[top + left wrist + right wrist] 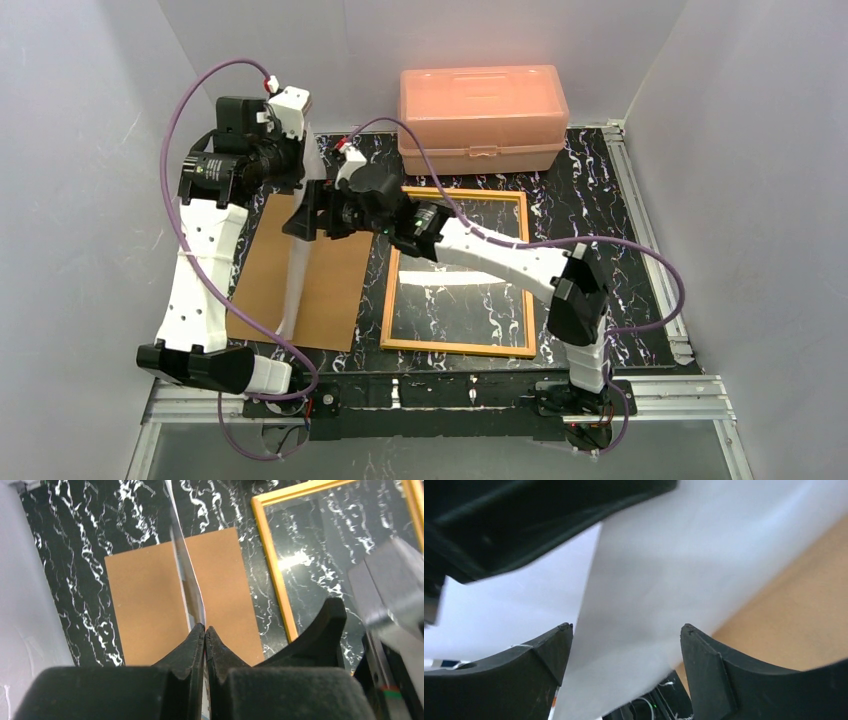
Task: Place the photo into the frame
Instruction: Turn over the photo at the center of the board.
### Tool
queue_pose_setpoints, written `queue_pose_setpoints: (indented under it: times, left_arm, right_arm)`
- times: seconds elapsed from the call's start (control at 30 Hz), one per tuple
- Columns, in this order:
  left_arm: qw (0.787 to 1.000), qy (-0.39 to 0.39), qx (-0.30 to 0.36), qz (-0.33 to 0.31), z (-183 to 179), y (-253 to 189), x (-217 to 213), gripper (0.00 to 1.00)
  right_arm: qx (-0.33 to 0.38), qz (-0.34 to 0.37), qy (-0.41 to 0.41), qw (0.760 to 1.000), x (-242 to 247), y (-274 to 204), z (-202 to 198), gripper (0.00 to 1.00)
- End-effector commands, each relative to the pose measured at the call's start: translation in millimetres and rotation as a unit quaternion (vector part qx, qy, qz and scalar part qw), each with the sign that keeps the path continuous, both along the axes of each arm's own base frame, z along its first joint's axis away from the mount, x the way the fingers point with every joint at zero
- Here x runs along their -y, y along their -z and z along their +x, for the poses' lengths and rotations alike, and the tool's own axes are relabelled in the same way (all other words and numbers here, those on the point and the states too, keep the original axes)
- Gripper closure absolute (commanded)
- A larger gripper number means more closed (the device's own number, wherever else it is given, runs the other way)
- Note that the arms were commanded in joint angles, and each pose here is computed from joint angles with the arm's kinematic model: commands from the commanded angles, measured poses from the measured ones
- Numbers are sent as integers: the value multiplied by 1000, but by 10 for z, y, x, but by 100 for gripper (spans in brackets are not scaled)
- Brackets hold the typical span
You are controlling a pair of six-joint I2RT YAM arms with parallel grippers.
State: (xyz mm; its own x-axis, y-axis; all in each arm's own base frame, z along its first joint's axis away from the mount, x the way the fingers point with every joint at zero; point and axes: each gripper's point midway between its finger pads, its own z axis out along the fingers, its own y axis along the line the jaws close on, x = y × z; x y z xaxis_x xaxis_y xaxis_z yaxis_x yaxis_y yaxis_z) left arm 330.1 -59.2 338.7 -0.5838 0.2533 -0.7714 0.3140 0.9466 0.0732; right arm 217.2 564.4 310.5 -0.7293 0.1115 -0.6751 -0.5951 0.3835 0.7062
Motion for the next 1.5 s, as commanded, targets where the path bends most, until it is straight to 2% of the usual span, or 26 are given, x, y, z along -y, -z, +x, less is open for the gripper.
queue_pose_setpoints:
  times: [0.0,0.1,0.3,0.5,0.63,0.77,1.03,1.17,1.47]
  left_arm:
    - [997,59,23,-34,-135,-310,200,100]
    - [994,87,40,-58,-203,-519,315,100]
    - [978,146,93,-114,-392,-1027,552,100]
    - [958,198,121,-170,-622,-1394,764,100]
    - [943,226,139,-199,-796,-1608,859,100]
    - [932,232,173,-218,-917,-1815,885,100]
    - [907,244,169,-299,-1055,-2078,1035,100]
    - [900,244,163,-321,-1075,-2153,1071,100]
    - [891,250,159,-343,-1128,-2234,1100,100]
  right_arm:
    - [55,82,-36,994,424,-777,31,11]
    - [68,79,-30,994,823,-804,167,2]
    - [86,64,27,994,1694,-677,420,1]
    - [80,73,32,994,2114,-396,598,1]
    - [80,106,-7,991,2194,-293,606,1]
    - [87,147,-8,985,2281,-240,555,1]
    - [112,221,-25,969,2257,-229,510,1]
    - [137,291,-45,946,2286,-417,438,1]
    - [128,350,-49,927,2367,-384,484,1]
